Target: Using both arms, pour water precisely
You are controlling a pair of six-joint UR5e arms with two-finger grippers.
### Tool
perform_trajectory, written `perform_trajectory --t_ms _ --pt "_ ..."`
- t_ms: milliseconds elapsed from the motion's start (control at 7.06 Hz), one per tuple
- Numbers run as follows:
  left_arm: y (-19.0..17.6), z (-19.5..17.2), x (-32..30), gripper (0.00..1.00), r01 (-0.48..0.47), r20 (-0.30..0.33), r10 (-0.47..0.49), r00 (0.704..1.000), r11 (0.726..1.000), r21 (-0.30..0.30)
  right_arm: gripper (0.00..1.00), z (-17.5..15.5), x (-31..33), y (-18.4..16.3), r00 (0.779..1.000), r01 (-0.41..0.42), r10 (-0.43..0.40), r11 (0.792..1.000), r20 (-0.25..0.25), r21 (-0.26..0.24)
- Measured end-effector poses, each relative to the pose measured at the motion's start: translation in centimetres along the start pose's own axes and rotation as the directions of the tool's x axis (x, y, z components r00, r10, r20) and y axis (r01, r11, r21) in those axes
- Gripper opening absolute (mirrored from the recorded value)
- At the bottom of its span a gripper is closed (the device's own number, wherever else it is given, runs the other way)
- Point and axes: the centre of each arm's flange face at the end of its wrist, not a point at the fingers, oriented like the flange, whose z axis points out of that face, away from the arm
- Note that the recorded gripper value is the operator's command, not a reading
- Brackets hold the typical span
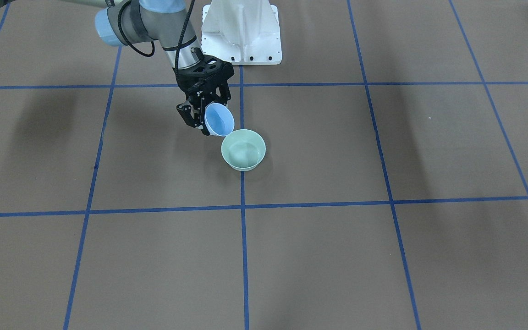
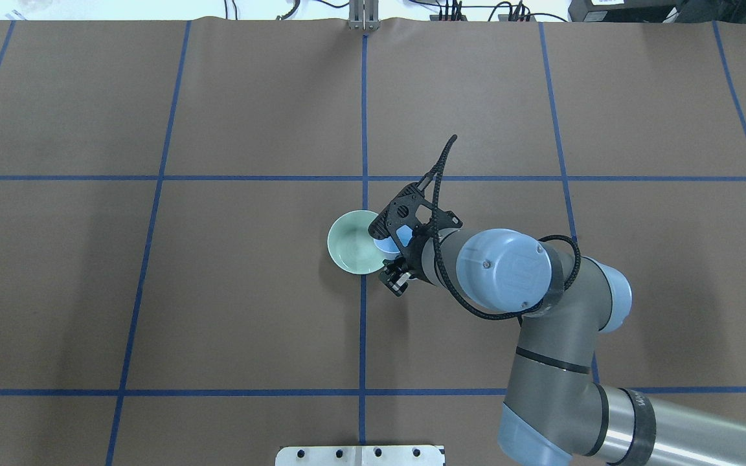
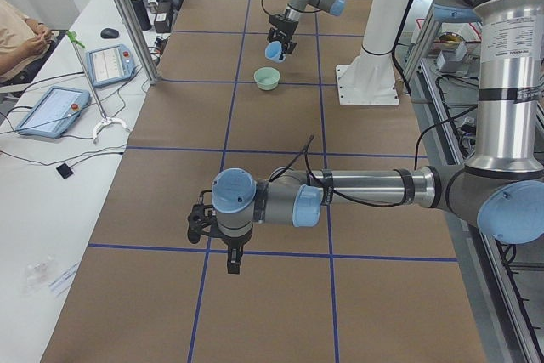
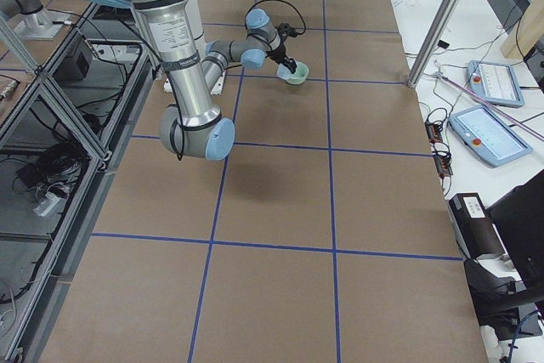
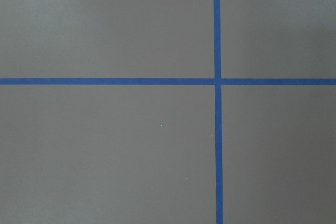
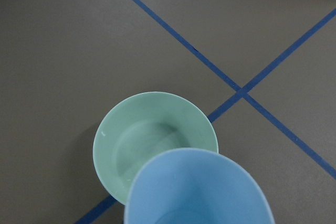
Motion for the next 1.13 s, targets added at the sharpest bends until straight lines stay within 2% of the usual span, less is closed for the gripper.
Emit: perform_trajectory --t_ms 283,567,850,1134 --pt "0.2 0.1 -0.1 1.0 0.002 0.0 -0.002 1.0 1.0 -0.002 0.0 0.1 -0.3 -1.0 1.0 -0.012 0.009 0.992 -0.023 -0.123" --pt "0.2 0.1 -0.1 1.0 0.003 0.0 -0.003 1.0 1.0 -0.003 0.0 -0.4 -1.0 -2.6 0.999 -0.024 0.014 0.974 -0.044 -0.227" --pt "0.2 0.1 -0.1 1.0 0.003 0.0 -0.003 1.0 1.0 -0.003 0.0 -0.9 -1.6 -4.2 0.997 -0.038 0.013 0.95 -0.08 -0.311" --pt "0.2 0.1 -0.1 1.0 0.004 0.0 -0.004 1.0 1.0 -0.003 0.0 0.8 -2.1 -5.9 0.994 -0.054 0.016 0.926 -0.106 -0.373"
